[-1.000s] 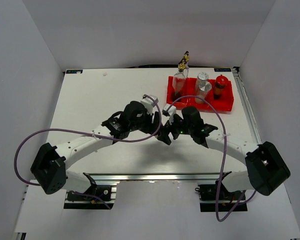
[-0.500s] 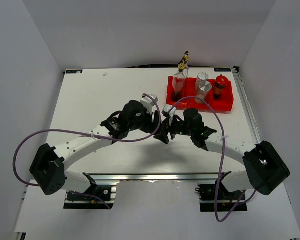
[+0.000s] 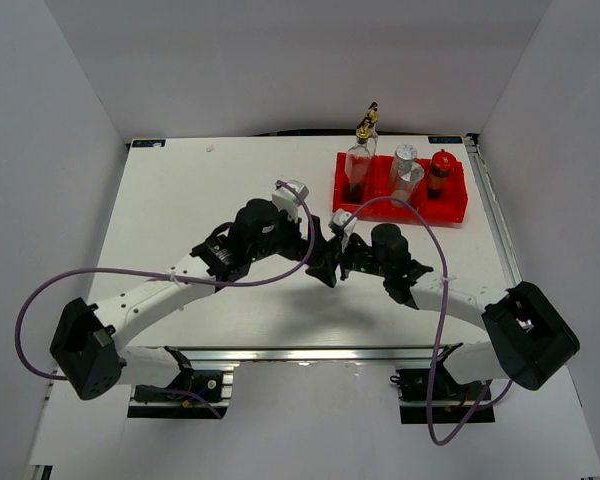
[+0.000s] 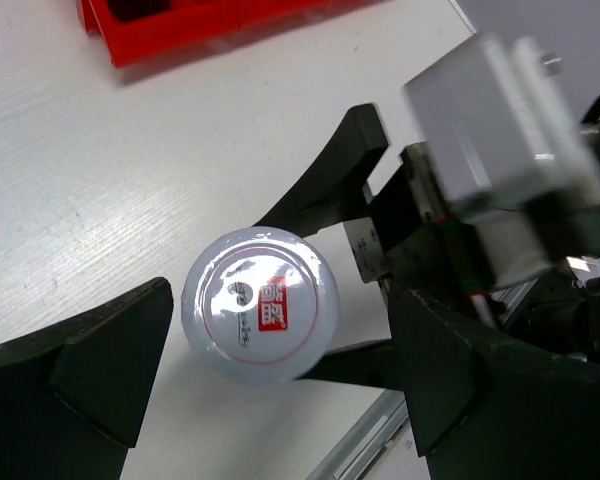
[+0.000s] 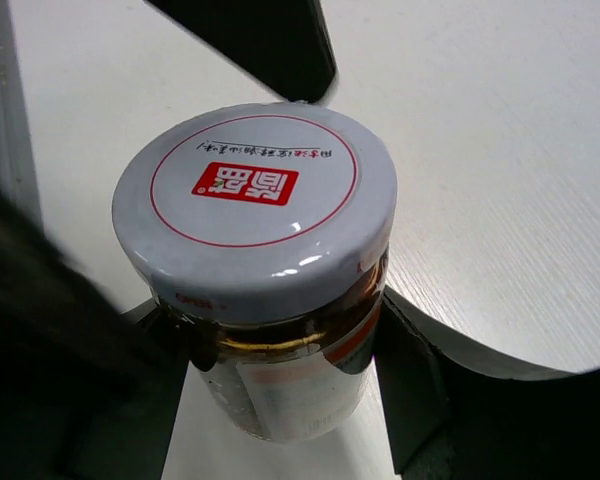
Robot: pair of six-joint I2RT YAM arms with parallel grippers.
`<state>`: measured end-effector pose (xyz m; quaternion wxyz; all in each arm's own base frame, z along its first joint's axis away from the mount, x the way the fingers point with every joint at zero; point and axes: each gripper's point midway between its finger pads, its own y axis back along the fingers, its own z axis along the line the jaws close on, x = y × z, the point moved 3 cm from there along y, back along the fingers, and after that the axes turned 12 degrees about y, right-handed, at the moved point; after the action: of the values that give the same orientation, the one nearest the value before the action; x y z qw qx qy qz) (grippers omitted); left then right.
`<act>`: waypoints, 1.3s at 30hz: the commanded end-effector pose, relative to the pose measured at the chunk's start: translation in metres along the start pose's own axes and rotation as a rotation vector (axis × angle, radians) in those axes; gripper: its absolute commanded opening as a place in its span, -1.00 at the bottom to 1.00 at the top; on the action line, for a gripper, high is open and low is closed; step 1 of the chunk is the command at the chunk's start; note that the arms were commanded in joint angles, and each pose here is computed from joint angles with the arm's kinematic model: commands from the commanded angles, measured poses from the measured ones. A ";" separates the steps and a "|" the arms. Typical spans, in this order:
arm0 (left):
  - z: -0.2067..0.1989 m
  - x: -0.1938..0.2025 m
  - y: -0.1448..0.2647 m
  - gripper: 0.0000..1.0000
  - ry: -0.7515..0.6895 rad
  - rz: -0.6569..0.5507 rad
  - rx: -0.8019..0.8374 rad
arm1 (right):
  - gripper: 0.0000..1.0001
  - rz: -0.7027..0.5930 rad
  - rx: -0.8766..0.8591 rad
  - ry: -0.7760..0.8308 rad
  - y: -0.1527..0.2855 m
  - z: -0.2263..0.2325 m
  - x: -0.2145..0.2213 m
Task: Organize the condiment bottles
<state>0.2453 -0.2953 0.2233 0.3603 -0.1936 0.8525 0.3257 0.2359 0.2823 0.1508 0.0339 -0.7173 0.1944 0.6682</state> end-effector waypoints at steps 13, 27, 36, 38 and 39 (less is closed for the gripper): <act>0.007 -0.062 0.040 0.96 0.049 -0.312 -0.188 | -0.74 -0.098 0.538 -0.087 0.075 -0.107 -0.012; 0.138 -0.058 0.055 0.97 0.328 -0.452 -0.413 | -0.74 -0.118 1.269 -0.158 0.222 -0.250 -0.005; 0.172 -0.054 0.070 0.96 0.333 -0.489 -0.535 | -0.73 -0.122 1.310 -0.196 0.241 -0.311 0.017; 0.179 -0.052 0.075 0.96 0.322 -0.490 -0.573 | -0.73 -0.138 1.295 -0.178 0.240 -0.319 0.016; 0.181 -0.050 0.077 0.96 0.321 -0.485 -0.589 | -0.69 -0.138 1.282 -0.166 0.237 -0.323 0.020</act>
<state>0.3267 -0.1237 0.1909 0.2138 -0.5143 0.7179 0.4177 0.4363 -0.0427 0.1441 0.4576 -0.4240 0.5755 0.5288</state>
